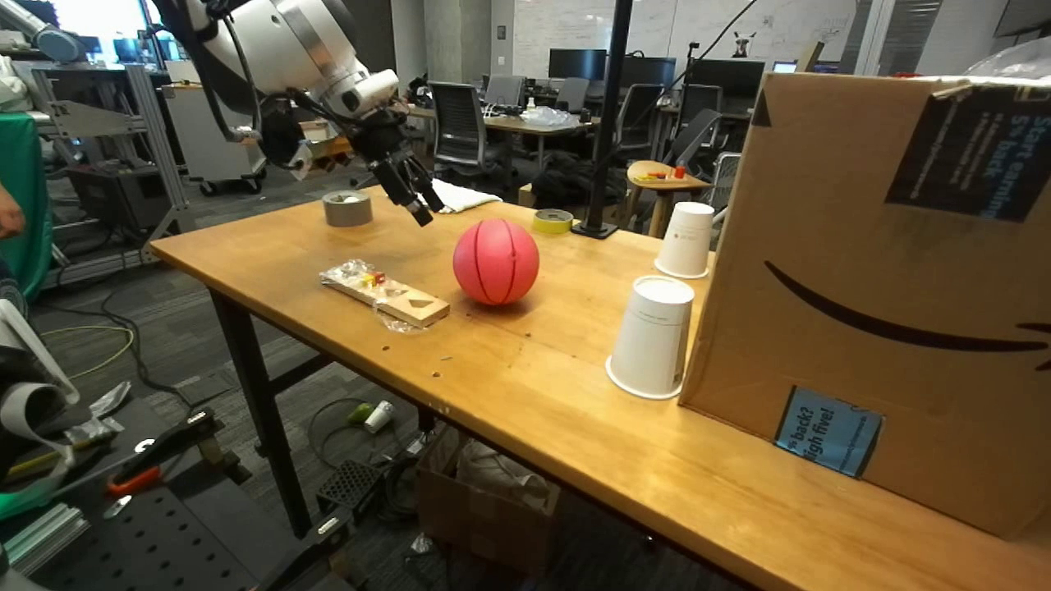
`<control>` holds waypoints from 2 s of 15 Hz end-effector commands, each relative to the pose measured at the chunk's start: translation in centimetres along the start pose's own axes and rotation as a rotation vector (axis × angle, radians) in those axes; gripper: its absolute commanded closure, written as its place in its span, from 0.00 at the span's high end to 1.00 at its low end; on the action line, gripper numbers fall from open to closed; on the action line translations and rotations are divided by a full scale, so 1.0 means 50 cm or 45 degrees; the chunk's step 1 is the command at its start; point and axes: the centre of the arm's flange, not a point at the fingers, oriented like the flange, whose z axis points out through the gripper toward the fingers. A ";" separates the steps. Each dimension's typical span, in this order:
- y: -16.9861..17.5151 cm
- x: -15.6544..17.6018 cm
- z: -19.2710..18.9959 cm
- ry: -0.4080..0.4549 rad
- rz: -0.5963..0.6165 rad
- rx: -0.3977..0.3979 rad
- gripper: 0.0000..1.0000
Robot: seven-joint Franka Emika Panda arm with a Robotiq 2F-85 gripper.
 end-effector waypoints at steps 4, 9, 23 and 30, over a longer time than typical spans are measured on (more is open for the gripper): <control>0.060 0.023 -0.031 0.056 0.057 -0.108 1.00; 0.075 0.043 0.013 0.083 0.060 -0.221 1.00; 0.046 0.097 0.195 0.097 0.056 -0.220 1.00; 0.027 0.122 0.216 0.179 0.006 -0.116 1.00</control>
